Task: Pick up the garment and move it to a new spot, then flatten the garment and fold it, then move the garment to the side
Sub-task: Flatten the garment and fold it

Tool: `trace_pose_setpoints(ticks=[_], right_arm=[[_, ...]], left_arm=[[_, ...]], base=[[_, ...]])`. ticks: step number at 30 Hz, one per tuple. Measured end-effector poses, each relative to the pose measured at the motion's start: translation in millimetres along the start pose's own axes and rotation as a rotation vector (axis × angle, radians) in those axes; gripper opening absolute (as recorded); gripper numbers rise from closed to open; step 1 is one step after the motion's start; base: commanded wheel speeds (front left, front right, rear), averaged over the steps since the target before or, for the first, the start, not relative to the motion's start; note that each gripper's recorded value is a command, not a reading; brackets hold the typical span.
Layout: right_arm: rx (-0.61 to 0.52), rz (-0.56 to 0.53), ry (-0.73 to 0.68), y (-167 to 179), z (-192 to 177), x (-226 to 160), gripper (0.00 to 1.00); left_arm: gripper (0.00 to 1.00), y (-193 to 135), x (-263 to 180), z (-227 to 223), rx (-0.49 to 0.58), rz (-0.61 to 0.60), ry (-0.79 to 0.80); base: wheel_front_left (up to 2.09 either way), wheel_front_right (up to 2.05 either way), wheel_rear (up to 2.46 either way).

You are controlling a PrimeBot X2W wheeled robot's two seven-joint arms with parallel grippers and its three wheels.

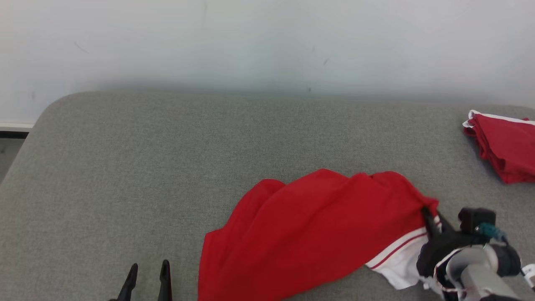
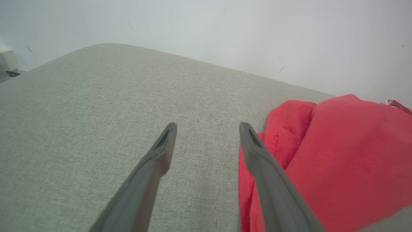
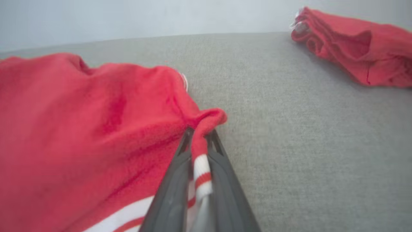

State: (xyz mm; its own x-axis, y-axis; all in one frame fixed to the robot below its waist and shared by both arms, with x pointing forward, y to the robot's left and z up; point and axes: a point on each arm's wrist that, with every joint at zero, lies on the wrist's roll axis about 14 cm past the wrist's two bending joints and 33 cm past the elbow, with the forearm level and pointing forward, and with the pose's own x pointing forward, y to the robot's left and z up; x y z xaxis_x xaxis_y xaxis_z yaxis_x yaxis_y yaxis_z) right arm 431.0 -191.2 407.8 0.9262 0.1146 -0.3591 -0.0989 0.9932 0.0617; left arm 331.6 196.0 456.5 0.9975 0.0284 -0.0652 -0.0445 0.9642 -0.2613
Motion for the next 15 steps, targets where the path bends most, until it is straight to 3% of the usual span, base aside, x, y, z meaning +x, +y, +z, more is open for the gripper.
trace_pose_setpoints(ticks=[7,10,15], right_arm=[[-0.039,0.004,-0.234,-11,93,22,0.0],[-0.065,0.015,-0.234,-7,109,33,0.0],[-0.122,-0.002,-0.148,-14,103,49,0.0]], left_arm=[[1.0,-5,7,-1,0.001,-0.017,0.004],[1.0,-6,10,-1,-0.004,-0.018,0.005],[1.0,-4,9,-5,-0.008,-0.01,0.017]], base=[[0.0,0.0,0.0],[0.0,0.0,0.0],[0.0,0.0,0.0]])
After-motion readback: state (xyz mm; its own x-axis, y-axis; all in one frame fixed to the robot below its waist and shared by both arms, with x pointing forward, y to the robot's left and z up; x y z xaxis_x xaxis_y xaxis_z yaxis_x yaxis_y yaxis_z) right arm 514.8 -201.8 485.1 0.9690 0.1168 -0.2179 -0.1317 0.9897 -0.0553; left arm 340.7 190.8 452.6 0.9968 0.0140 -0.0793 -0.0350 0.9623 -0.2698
